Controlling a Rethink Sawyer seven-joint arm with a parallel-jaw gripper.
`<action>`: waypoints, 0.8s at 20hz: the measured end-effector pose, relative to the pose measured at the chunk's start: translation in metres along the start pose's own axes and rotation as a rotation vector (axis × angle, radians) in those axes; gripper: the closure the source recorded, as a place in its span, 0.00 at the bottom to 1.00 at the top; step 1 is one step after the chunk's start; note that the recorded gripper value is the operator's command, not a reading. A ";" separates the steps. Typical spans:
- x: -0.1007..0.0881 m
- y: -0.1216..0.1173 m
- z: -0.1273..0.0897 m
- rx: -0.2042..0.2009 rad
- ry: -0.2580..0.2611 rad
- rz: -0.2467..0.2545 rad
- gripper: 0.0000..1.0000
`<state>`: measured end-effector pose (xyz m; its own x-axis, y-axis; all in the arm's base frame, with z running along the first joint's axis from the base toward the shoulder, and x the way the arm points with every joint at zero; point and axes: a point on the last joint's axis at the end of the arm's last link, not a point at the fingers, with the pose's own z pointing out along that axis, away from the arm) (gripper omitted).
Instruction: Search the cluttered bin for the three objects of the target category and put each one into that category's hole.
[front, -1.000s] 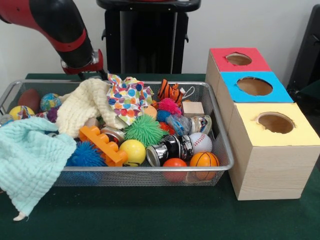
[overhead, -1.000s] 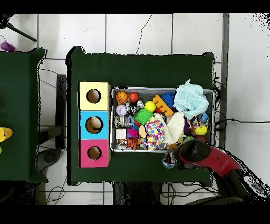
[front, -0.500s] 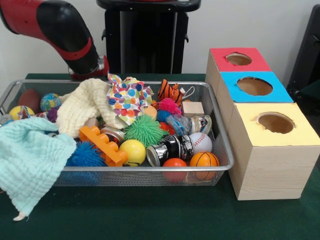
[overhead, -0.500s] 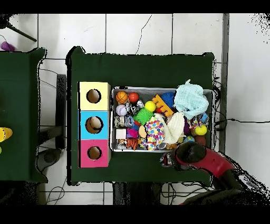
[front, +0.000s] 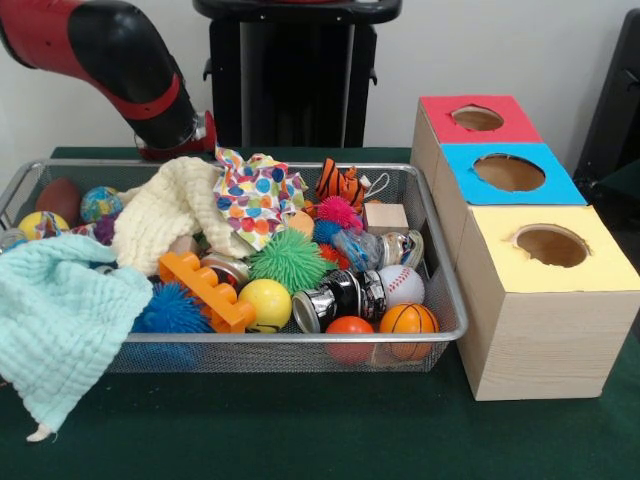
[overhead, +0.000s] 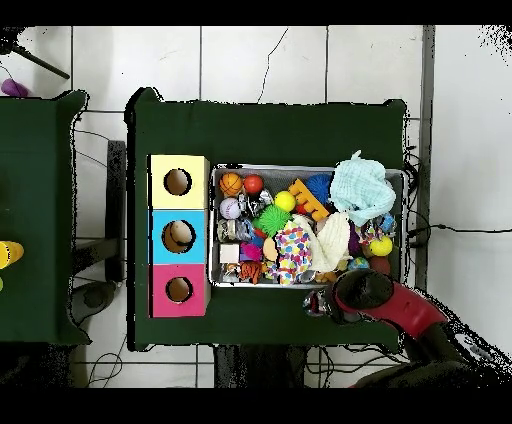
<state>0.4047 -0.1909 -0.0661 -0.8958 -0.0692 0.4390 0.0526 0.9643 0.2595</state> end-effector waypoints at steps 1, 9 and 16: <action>0.001 -0.001 0.001 0.000 0.000 0.000 1.00; 0.005 -0.005 0.008 -0.017 0.002 0.006 1.00; 0.005 -0.005 0.007 -0.015 0.001 0.003 1.00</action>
<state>0.3968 -0.1941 -0.0716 -0.8951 -0.0672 0.4408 0.0615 0.9605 0.2713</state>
